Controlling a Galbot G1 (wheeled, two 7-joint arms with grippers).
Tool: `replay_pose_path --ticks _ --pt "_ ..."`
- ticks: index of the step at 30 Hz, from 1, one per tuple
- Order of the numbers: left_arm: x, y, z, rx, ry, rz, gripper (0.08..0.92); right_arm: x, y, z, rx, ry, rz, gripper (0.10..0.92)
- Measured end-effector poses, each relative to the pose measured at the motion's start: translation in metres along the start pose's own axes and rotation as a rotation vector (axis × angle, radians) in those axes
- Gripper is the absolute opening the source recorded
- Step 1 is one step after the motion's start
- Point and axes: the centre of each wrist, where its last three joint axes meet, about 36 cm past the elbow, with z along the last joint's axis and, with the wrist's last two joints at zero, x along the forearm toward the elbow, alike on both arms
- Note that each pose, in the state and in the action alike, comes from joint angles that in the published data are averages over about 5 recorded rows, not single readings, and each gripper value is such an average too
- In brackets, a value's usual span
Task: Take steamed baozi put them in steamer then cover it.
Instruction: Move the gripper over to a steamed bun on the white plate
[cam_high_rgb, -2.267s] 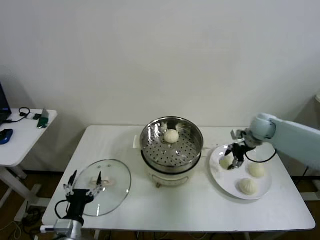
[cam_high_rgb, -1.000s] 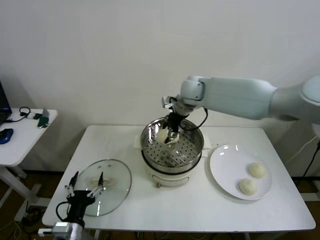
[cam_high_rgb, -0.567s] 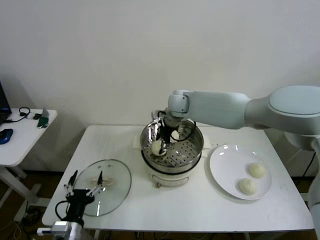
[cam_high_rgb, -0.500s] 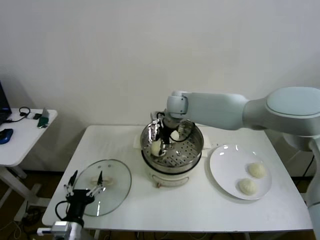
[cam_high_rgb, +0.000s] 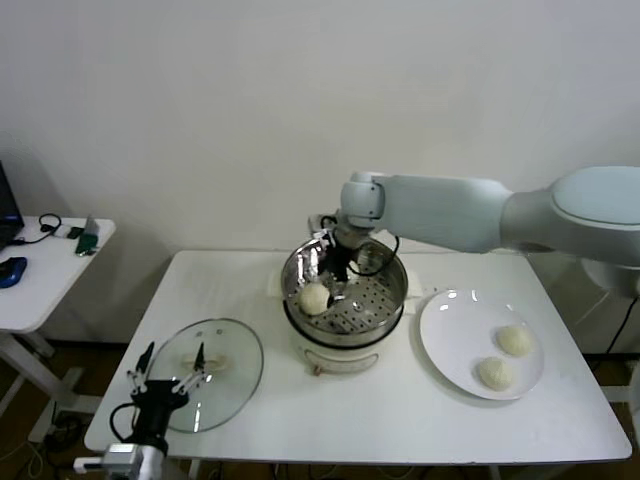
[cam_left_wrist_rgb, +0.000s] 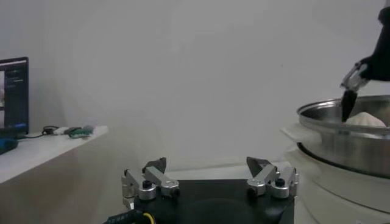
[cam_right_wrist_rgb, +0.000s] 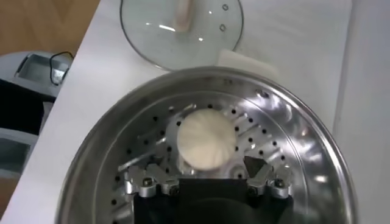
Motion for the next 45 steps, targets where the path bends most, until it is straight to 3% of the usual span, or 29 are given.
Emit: replay_pose_path --ticks 9,17,32,45 --pt "0.0 -0.001 0.001 -0.003 0.003 -0.001 0.823 0.065 0.026 0.079 -0.03 0.04 0.018 0.823" --pt "-0.002 0.001 0.001 -0.009 0.007 -0.006 0.823 0.079 0.08 0.162 -0.074 0.075 0.011 0.823" --pt "0.0 -0.002 -0.004 -0.02 0.015 -0.011 0.823 0.006 0.174 0.28 -0.155 0.166 -0.059 0.823" --pt "0.002 -0.002 0.002 -0.024 0.035 -0.023 0.823 -0.051 0.203 0.323 -0.204 0.223 -0.115 0.823"
